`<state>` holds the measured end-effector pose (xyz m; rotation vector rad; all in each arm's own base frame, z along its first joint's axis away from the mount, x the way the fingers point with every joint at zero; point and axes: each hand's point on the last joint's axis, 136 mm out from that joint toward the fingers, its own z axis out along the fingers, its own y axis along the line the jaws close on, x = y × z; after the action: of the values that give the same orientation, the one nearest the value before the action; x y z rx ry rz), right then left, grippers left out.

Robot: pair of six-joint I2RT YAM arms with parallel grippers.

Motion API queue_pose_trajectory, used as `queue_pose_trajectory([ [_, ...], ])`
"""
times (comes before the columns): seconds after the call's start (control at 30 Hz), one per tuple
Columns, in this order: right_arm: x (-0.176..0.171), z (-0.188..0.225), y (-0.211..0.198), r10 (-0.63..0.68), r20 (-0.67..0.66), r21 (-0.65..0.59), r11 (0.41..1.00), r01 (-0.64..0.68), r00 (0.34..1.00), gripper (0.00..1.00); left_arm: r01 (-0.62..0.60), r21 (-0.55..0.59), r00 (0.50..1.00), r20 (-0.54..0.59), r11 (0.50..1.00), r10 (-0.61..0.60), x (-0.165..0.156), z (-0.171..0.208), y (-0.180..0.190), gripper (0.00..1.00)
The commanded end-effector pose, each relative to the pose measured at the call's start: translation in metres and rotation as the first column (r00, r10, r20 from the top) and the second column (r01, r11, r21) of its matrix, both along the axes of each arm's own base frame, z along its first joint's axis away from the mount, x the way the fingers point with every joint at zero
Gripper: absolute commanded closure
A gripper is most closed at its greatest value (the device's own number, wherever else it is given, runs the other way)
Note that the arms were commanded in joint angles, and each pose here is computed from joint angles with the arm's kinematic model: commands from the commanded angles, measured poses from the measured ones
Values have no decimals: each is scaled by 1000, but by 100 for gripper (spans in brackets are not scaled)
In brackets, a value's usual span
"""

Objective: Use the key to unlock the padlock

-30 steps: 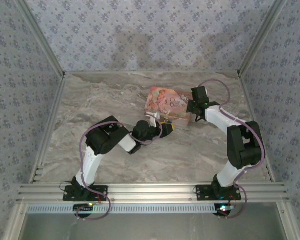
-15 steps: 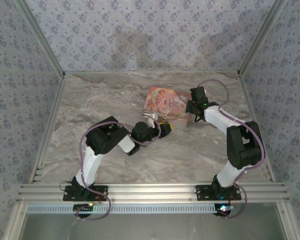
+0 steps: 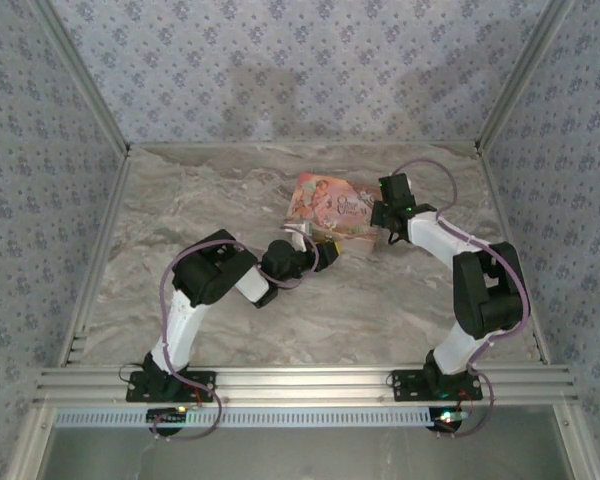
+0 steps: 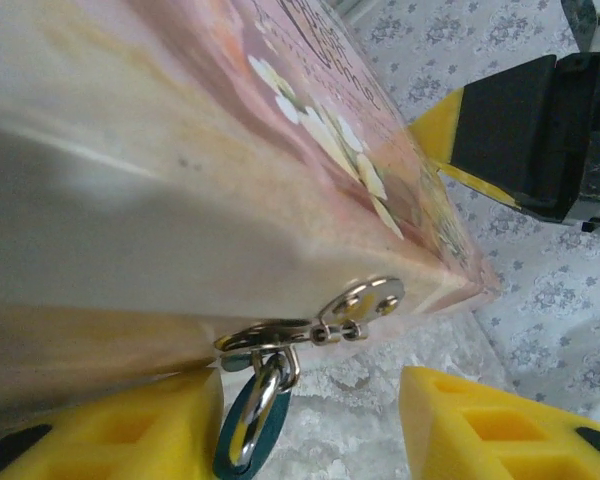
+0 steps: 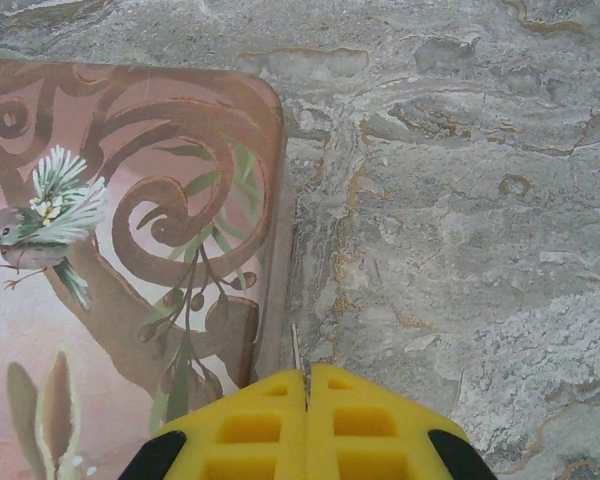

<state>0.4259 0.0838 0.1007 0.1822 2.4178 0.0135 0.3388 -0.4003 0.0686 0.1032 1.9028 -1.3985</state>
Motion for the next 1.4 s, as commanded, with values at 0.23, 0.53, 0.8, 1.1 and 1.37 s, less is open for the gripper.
queue_pose_trajectory([
  [0.23,-15,-15,8,15,-62,7,1000,-15,998,100,82,-57,997,3,995,-82,-8,7,-16,41],
  [0.53,-14,-12,8,15,-56,5,1000,-14,998,100,53,-63,998,-26,997,-55,-7,3,-7,52],
  [0.8,-14,-11,10,20,-55,5,1000,-20,998,100,28,-68,997,-67,997,-32,1,0,6,61],
  [1.1,-14,-10,10,22,-52,6,1000,-22,998,100,48,-45,995,-89,998,-52,1,-4,7,73],
  [1.37,-15,-8,10,27,-52,3,1000,-27,998,100,66,-35,991,-117,997,-70,3,-5,7,88],
])
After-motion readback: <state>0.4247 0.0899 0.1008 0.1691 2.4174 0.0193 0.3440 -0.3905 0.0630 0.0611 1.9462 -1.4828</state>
